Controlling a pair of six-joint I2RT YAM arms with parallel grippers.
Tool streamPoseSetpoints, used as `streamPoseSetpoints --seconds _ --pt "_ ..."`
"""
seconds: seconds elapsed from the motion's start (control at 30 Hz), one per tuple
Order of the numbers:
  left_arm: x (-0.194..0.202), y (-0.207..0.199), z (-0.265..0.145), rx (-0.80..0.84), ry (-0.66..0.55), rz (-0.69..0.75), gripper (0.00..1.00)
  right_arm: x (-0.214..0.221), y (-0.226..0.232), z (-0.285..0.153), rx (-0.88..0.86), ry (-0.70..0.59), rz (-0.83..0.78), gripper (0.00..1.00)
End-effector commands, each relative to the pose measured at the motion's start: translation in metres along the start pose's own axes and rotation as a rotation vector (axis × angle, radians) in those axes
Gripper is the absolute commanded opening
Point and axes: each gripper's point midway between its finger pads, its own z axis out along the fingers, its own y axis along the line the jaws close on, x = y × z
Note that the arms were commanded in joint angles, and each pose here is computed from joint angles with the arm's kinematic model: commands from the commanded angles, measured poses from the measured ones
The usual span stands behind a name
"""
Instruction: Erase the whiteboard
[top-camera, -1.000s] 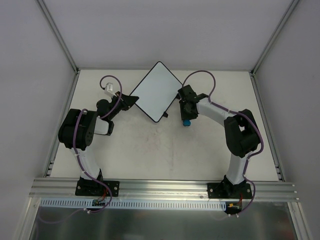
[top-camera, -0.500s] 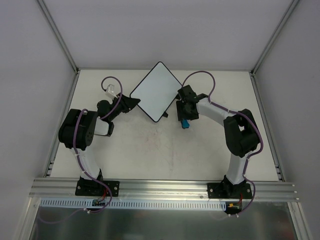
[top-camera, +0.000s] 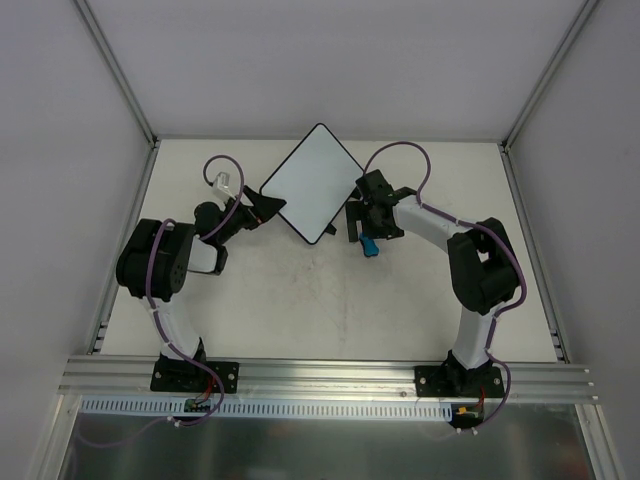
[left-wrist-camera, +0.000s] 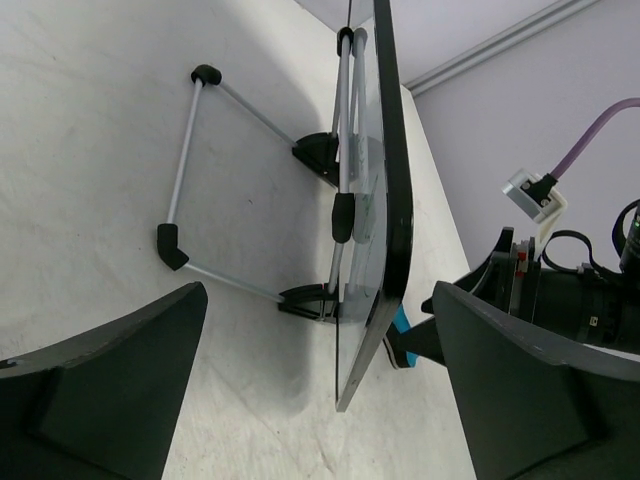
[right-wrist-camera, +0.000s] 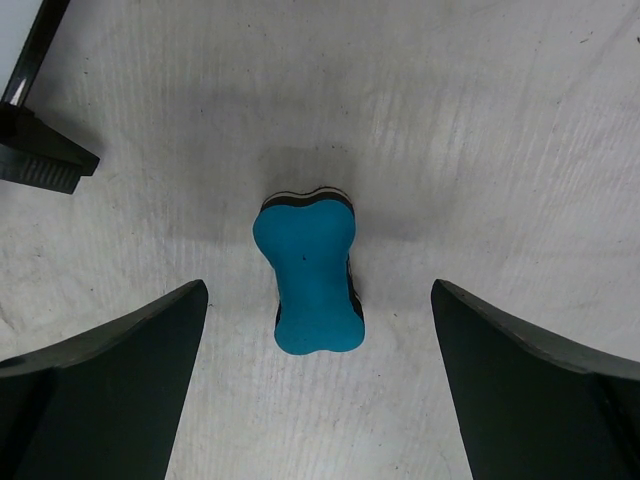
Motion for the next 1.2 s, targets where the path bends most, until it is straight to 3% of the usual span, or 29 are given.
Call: streamPoseSetpoints --seconds 0.0,0.23,0.43,0.67,1.0,1.17 --pt "-0.039 -0.062 -0.008 0.214 -0.150 0.170 0.99 -0.005 0.000 -0.001 -0.010 -0.017 0.002 0.99" --pt "-0.032 -0.052 -0.022 0.125 -0.135 0.169 0.99 -0.005 0.000 -0.012 -0.035 -0.074 0.007 0.99" --pt "-0.020 -0.048 -0.050 0.059 -0.142 0.181 0.99 -0.007 -0.004 -0.032 -0.051 -0.200 0.026 0.99" --pt "-0.010 -0.056 -0.083 0.025 -0.154 0.212 0.99 -0.010 -0.012 -0.070 0.006 -0.412 0.025 0.99" --pt "-0.001 -0.050 -0.117 -0.108 -0.155 0.234 0.99 0.001 -0.008 -0.124 -0.126 -0.739 0.043 0.99" --pt "0.006 -0.057 -0.138 -0.096 -0.198 0.275 0.99 0.013 -0.012 -0.132 -0.160 -0.819 0.065 0.99"
